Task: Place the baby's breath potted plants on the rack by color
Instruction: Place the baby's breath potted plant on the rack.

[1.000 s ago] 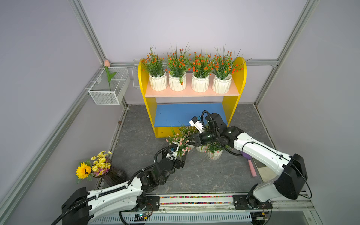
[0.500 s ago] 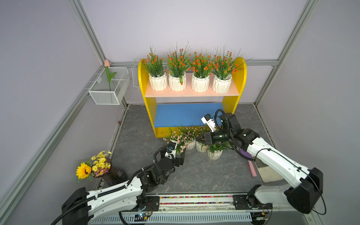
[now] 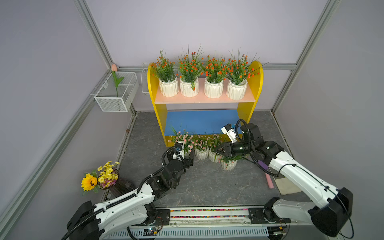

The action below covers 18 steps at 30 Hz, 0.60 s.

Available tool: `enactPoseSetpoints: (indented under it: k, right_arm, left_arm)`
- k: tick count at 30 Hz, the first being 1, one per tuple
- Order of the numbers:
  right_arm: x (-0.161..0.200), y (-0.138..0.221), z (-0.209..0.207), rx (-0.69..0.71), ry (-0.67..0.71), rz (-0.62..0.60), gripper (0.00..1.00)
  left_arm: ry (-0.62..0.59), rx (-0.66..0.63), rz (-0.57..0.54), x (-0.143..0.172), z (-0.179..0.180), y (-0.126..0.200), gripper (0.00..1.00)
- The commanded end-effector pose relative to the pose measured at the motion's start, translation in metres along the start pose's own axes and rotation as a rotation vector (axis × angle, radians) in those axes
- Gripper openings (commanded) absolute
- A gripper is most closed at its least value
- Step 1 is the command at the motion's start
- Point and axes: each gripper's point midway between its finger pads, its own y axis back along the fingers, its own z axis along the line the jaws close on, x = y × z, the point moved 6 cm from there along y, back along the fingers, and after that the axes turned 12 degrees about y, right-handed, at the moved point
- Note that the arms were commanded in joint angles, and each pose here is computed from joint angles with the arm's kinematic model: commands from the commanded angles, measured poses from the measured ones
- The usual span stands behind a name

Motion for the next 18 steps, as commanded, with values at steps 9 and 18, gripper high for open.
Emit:
enactPoseSetpoints:
  k: [9,18]
  right_arm:
    - [0.012,0.009,-0.002,0.021,-0.027,0.002,0.21]
    - [0.017,0.017,-0.001,0.035,-0.035,-0.003,0.21]
  left_arm:
    - [0.056,-0.011,-0.097,-0.054,-0.007,-0.033,0.40]
    - [0.067,-0.057,-0.086,-0.074,0.007,-0.063,0.39]
